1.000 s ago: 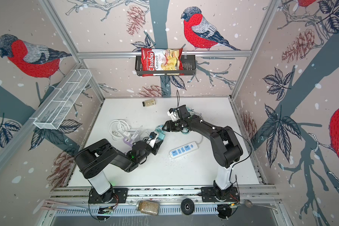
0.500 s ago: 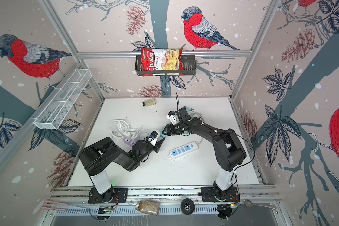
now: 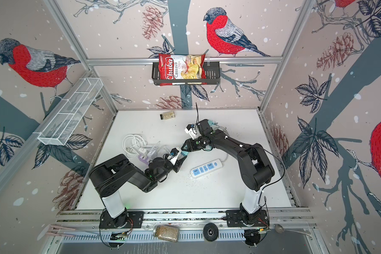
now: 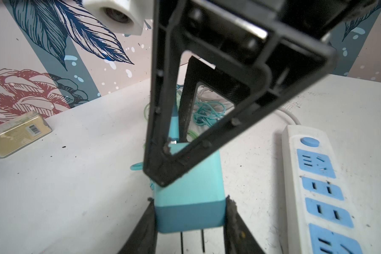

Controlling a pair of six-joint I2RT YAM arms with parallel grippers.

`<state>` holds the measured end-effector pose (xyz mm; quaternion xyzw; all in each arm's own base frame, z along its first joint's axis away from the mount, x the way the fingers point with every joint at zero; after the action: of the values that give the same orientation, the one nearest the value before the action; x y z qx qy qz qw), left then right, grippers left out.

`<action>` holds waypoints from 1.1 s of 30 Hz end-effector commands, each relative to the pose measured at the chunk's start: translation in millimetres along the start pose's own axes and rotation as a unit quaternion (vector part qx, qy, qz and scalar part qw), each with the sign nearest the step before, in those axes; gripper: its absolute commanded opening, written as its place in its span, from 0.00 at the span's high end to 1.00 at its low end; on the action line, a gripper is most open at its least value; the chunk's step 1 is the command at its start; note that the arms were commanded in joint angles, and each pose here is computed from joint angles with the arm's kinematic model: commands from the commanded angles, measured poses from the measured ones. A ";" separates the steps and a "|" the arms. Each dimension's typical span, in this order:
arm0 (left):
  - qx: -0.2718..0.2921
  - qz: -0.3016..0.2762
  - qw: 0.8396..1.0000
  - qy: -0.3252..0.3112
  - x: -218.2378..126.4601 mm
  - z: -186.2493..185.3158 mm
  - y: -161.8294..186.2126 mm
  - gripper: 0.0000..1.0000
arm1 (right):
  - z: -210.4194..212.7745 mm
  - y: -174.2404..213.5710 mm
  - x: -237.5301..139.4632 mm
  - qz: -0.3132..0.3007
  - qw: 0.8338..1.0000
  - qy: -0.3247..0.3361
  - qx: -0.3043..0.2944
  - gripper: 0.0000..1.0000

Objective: Insert the plug
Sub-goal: 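Close the right gripper on the teal charger held by the left gripper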

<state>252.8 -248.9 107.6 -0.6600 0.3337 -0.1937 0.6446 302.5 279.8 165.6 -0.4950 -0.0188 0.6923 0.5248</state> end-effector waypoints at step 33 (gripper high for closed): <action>0.016 -0.033 0.999 0.038 -1.6 -8.6 -10.5 1.00 | 14.6 15.7 -5.4 0.006 0.998 -0.050 -0.033 0.78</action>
<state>246.2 -252.4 104.6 -0.6520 0.3573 -0.2150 0.6333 288.4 270.9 161.9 -0.5038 -0.0536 0.7043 0.4973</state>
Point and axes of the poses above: each gripper's point midway between its finger pads, its own x axis out along the fingers, its own z axis along the line the jaws close on, y = z × x, the point moved 7 cm from there along -x, back along the fingers, and after that the axes turned 10 degrees about -x, right-handed, at the moved point
